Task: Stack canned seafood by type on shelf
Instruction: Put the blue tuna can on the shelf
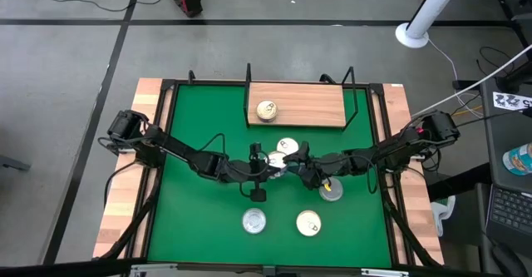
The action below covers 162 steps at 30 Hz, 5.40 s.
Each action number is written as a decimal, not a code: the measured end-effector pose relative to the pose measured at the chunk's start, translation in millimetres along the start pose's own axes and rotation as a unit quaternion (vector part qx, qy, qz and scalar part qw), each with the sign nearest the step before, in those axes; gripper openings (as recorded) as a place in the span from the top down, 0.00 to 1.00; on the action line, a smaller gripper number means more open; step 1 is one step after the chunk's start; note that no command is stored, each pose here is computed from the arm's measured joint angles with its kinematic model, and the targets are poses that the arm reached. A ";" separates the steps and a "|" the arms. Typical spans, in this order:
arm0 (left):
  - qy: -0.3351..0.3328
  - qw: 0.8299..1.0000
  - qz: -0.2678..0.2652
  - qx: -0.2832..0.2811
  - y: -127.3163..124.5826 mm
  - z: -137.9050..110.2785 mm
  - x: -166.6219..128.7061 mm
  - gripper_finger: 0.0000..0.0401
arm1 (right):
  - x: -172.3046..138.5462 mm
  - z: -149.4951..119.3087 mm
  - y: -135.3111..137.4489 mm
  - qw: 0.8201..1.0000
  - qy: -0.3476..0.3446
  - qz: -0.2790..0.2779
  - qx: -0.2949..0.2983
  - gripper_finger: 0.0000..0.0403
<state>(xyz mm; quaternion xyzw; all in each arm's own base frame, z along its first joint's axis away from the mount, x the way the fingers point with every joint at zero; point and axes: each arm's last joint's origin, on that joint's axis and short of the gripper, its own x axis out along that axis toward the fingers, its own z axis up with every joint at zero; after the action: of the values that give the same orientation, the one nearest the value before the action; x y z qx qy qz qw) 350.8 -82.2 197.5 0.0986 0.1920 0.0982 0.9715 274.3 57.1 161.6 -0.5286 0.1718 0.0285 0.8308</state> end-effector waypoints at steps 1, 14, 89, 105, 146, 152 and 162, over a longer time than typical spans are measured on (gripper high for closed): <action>-0.004 1.000 0.000 -0.002 0.0 0.8 0.0 0.99 | 0.0 0.0 0.0 1.000 0.000 0.000 0.000 0.38; -0.015 1.000 -0.012 -0.007 -0.6 3.1 -0.1 0.99 | 0.0 0.2 0.1 1.000 -0.004 0.002 0.000 0.54; -0.042 0.994 0.095 0.033 24.8 37.7 -37.7 0.67 | 1.5 -183.1 -94.5 0.964 0.229 -0.108 0.082 0.52; -0.041 0.994 0.096 0.032 25.3 37.6 -37.5 0.67 | 17.6 -191.5 -124.6 0.961 0.248 -0.042 0.110 0.52; -0.024 0.994 0.101 0.025 30.0 33.6 -34.6 0.67 | 48.1 -213.3 -107.5 0.952 0.284 -0.034 0.110 0.29; -0.026 0.994 0.101 0.011 30.0 33.6 -34.6 0.67 | 48.0 -213.3 -107.4 0.952 0.285 -0.034 0.111 0.30; -0.027 0.995 0.101 0.005 30.0 33.6 -34.6 0.67 | 50.5 -213.4 -115.2 0.936 0.329 0.033 0.115 0.30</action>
<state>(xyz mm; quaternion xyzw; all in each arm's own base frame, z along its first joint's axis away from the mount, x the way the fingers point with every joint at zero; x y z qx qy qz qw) 328.1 -66.5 247.1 0.1247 0.1558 0.1921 0.9609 293.6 -189.8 164.2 -0.4027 0.4555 -0.1395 0.7816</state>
